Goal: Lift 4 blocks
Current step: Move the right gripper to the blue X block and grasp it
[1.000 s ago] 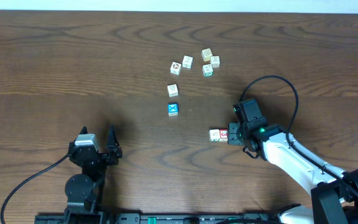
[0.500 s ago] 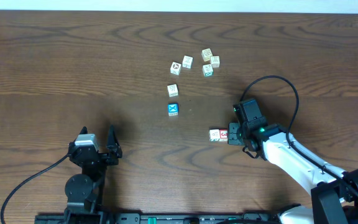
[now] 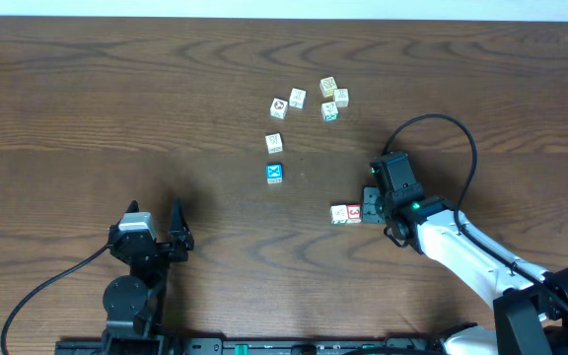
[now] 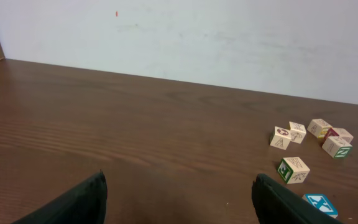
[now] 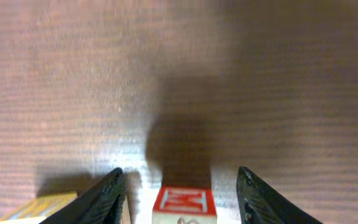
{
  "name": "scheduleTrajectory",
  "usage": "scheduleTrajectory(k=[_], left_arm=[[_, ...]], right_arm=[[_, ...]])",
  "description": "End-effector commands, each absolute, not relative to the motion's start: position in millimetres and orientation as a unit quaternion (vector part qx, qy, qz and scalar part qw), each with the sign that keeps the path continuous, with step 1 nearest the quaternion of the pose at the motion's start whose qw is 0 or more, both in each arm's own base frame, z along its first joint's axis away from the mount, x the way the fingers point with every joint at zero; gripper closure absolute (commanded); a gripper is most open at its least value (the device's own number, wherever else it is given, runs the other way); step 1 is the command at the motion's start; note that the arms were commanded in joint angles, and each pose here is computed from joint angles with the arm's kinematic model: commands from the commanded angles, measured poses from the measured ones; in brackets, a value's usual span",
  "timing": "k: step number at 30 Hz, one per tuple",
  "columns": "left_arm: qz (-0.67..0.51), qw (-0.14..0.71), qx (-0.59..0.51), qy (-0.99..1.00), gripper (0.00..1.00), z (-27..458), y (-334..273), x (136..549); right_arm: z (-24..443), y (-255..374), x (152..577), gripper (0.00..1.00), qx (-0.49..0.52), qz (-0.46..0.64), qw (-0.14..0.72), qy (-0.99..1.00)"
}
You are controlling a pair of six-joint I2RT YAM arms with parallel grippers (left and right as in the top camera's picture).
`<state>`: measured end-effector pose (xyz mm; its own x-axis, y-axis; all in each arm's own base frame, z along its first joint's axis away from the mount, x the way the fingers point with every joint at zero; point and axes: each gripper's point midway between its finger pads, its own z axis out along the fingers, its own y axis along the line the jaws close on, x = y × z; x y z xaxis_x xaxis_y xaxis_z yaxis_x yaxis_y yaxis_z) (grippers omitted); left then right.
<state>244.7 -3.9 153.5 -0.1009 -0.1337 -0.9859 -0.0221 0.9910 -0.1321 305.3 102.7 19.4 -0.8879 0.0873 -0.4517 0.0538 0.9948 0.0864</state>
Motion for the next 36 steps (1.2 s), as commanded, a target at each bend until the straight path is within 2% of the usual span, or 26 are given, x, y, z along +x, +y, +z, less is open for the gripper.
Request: scheduleTrajectory(k=[1,4,10,14,19,23,29,36], left_arm=[[-0.029,0.649,-0.063,0.757,0.25,136.4,1.5,243.7],[-0.029,0.649,-0.063,0.757,0.25,136.4,1.5,243.7],[-0.029,0.649,-0.063,0.757,0.25,136.4,1.5,243.7],[-0.029,0.649,-0.063,0.757,0.25,136.4,1.5,243.7],[-0.029,0.649,-0.063,0.757,0.25,136.4,1.5,243.7],[-0.028,0.649,-0.062,0.757,0.25,136.4,1.5,243.7],[-0.029,0.649,-0.063,0.757,0.25,136.4,1.5,243.7],[-0.028,0.649,-0.062,0.757,0.25,136.4,1.5,243.7]], right_arm=[[22.6,98.4,314.9,0.45,0.045,0.024,0.255,0.966],[30.8,102.4,326.3,0.42,0.04,0.034,0.276,0.96],[66.1,132.5,353.6,0.29,-0.013,0.086,0.312,0.946],[93.9,147.4,373.2,0.25,-0.02,0.104,0.34,0.935],[107.6,176.8,386.7,0.23,-0.044,0.118,0.345,0.93],[104.0,216.3,388.7,0.22,-0.08,0.13,0.335,0.93],[73.5,272.6,387.3,0.23,-0.121,0.138,0.303,0.935],[44.0,309.0,380.5,0.26,-0.148,0.135,0.273,0.941]])
